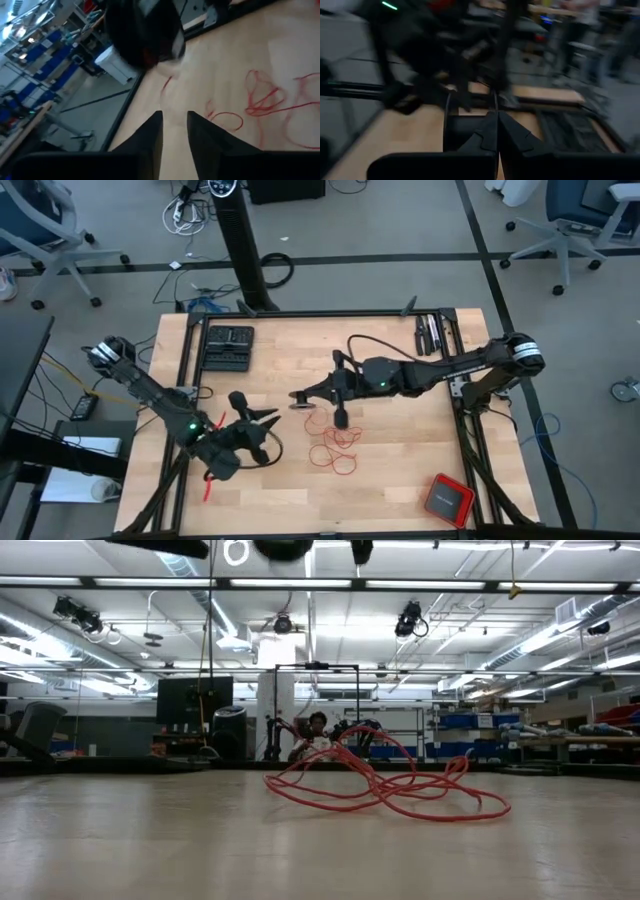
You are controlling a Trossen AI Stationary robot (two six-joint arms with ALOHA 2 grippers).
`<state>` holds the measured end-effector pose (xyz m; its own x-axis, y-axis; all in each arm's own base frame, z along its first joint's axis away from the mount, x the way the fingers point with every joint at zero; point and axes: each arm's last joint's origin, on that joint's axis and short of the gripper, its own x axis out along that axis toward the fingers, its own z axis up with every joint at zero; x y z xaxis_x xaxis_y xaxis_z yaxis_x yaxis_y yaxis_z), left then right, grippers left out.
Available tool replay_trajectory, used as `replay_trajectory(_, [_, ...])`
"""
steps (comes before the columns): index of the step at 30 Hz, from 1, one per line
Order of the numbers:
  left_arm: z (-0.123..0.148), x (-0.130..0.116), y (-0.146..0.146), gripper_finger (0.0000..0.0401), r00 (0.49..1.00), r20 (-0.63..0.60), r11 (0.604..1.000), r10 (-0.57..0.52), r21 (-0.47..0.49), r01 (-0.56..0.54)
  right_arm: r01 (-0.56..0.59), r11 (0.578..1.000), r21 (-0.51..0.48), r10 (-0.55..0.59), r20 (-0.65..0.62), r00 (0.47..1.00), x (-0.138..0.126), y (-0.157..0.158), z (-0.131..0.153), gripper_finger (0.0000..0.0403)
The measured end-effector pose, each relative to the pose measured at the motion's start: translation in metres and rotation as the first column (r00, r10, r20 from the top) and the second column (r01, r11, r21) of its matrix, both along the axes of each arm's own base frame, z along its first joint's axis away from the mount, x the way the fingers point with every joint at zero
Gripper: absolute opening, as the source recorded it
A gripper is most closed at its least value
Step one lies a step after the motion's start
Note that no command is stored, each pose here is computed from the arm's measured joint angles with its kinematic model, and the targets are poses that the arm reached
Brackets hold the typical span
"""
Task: Coil cords
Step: Uncoil the red wire from the spool
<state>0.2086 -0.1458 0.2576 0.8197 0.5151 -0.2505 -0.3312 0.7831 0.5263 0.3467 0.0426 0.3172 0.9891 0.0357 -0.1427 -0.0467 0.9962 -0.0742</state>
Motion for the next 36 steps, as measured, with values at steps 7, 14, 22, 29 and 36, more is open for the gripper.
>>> replay_trajectory(7, [0.015, -0.002, -0.005, 0.0103, 0.993, 0.121, 0.995, -0.008, -0.095, 0.02, -0.311, 0.949, 0.045, 0.304, 0.124, 0.945, -0.023, 0.006, 0.027, 0.0])
replay_trajectory(14, [0.036, 0.006, -0.009, 0.0103, 0.962, 0.273, 0.985, 0.003, -0.167, 0.045, -0.413, 0.909, 0.056, 0.39, 0.236, 0.89, -0.029, 0.011, 0.015, 0.0])
replay_trajectory(22, [0.048, 0.014, -0.005, 0.0103, 0.943, 0.33, 0.978, -0.042, -0.179, 0.106, -0.566, 0.815, -0.123, 0.566, 0.375, 0.734, -0.043, 0.013, -0.003, 0.0])
replay_trajectory(29, [0.048, 0.015, -0.004, 0.0103, 0.947, 0.317, 0.98, -0.055, -0.163, 0.112, -0.596, 0.793, -0.13, 0.578, 0.468, 0.668, -0.054, 0.007, -0.012, 0.0])
replay_trajectory(36, [0.047, 0.02, 0.001, 0.0103, 0.95, 0.304, 0.979, -0.073, -0.161, 0.127, -0.349, 0.937, -0.022, 0.329, 0.396, 0.857, -0.046, 0.0, -0.023, 0.0])
